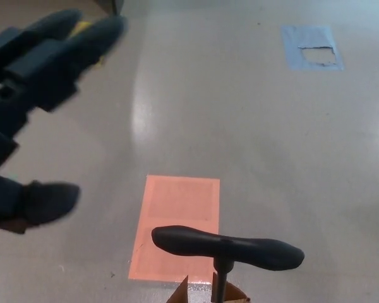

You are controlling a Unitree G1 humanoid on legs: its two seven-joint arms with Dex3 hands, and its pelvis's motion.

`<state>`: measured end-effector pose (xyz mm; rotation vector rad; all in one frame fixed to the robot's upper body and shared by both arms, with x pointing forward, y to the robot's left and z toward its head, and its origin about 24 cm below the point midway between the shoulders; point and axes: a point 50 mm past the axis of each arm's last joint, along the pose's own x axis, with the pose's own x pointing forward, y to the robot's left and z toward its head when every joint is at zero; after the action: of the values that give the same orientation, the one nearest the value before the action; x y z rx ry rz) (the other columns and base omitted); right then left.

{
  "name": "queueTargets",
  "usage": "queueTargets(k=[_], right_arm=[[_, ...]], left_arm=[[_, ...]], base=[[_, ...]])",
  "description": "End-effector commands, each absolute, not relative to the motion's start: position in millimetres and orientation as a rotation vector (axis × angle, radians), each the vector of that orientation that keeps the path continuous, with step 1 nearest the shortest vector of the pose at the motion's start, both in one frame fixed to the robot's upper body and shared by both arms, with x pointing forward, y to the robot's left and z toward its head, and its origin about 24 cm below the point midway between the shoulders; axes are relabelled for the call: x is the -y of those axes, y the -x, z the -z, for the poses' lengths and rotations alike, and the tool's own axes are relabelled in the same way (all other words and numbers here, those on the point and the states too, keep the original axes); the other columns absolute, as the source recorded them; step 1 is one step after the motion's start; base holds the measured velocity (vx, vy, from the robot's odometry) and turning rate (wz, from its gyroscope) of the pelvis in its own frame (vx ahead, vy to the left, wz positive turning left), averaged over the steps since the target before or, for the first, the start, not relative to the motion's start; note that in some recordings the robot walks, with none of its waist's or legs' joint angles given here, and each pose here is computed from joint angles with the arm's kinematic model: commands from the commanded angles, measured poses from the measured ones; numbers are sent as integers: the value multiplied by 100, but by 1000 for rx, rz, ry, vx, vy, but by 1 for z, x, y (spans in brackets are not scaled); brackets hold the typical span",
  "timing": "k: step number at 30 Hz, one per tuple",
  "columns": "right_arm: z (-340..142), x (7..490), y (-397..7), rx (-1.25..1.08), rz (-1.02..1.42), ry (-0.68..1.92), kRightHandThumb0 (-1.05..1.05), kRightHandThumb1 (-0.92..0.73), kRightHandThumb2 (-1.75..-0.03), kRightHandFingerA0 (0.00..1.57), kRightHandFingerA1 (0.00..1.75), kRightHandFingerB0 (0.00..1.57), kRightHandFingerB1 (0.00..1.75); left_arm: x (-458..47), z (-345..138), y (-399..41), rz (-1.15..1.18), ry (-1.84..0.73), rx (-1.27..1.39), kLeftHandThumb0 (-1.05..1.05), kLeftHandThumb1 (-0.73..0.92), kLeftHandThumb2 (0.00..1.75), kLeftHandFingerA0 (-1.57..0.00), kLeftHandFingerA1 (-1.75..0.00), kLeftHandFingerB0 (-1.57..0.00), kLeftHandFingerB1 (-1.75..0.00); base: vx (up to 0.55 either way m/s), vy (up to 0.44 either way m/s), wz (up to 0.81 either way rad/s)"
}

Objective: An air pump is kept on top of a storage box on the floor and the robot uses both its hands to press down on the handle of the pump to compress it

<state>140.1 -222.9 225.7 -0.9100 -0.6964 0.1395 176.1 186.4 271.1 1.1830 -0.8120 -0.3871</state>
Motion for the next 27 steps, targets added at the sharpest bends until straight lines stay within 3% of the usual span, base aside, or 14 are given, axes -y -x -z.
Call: queueTargets(k=[1, 8, 27], right_arm=[[-251, 170, -105, 847, -669, 1033, -89, -79, -112, 0, 16, 0, 16], [-243, 164, -113, 751, -752, 1076, -91, -79, -112, 0, 14, 0, 15], [-222, 150, -140, 620, -722, 1106, -89, -84, -114, 0, 14, 0, 15]], left_arm=[[-149, -286, -139, 721, -1558, 734, -99, 66, 108, 0, -15, 0, -4], [-149, -277, -147, 730, -1595, 636, -99, 62, 100, 0, -12, 0, 0], [-141, -251, -168, 754, -1602, 470, -97, 60, 99, 0, -14, 0, -3]], base=[[0, 0, 0], [0, 0, 0], [0, 0, 0]])
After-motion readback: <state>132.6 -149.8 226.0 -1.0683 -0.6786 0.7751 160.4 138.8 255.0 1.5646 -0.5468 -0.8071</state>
